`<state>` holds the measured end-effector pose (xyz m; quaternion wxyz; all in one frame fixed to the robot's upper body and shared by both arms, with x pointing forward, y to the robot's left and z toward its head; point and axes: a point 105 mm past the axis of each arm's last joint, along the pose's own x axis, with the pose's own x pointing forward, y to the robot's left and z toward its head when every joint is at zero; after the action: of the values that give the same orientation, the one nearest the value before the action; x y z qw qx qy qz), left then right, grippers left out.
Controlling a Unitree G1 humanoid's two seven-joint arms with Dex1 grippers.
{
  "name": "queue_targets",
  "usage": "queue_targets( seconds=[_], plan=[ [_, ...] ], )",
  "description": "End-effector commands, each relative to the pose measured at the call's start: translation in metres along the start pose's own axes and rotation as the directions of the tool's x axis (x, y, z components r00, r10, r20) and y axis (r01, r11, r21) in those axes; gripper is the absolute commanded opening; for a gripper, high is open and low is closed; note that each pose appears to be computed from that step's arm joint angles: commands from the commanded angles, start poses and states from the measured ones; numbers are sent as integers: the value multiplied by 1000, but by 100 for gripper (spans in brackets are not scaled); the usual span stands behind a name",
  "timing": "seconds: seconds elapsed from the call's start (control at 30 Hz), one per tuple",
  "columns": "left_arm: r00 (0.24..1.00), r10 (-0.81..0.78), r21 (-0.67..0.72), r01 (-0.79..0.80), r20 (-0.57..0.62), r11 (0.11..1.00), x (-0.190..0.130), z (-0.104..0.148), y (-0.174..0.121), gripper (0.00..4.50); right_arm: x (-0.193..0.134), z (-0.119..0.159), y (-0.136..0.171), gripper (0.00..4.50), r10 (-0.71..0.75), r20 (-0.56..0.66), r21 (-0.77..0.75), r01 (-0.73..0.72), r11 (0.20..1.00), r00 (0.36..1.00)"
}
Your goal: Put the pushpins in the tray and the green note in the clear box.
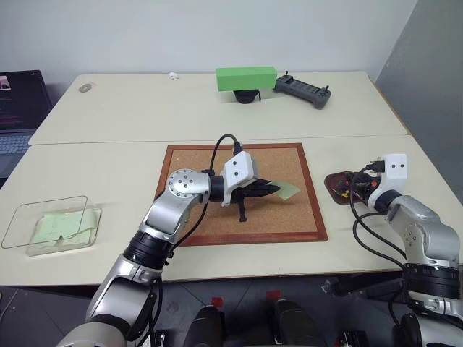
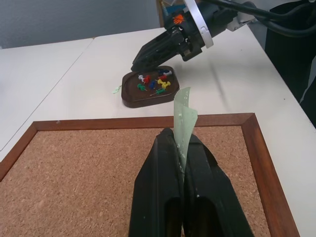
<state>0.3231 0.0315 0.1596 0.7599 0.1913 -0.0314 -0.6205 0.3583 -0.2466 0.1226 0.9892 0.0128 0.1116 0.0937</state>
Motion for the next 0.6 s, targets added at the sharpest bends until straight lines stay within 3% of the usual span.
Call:
queue_targets(
  seconds=[0.03, 0.17, 0.27, 0.43, 0.6],
  plan=[
    [999, 42, 34, -43, 35, 998, -7, 13, 8, 0, -17, 24, 24, 126, 154, 86, -119, -143, 983, 984],
    [995, 89, 13, -89, 38, 996, -14, 13, 15, 0, -38, 41, 53, 126, 328, 112, -201, -302, 932, 938],
    [990, 139, -4, -139, 37, 990, -21, 12, 20, 0, -51, 52, 72, 176, 425, 121, -241, -389, 889, 897],
    [951, 309, -73, -306, 34, 949, -46, 9, 33, 0, -76, 61, 113, 305, 615, 88, -371, -547, 750, 784],
    [865, 501, -83, -499, 13, 863, -78, 13, 49, 0, -92, 66, 143, 305, 738, 98, -383, -659, 647, 668]
  ],
)
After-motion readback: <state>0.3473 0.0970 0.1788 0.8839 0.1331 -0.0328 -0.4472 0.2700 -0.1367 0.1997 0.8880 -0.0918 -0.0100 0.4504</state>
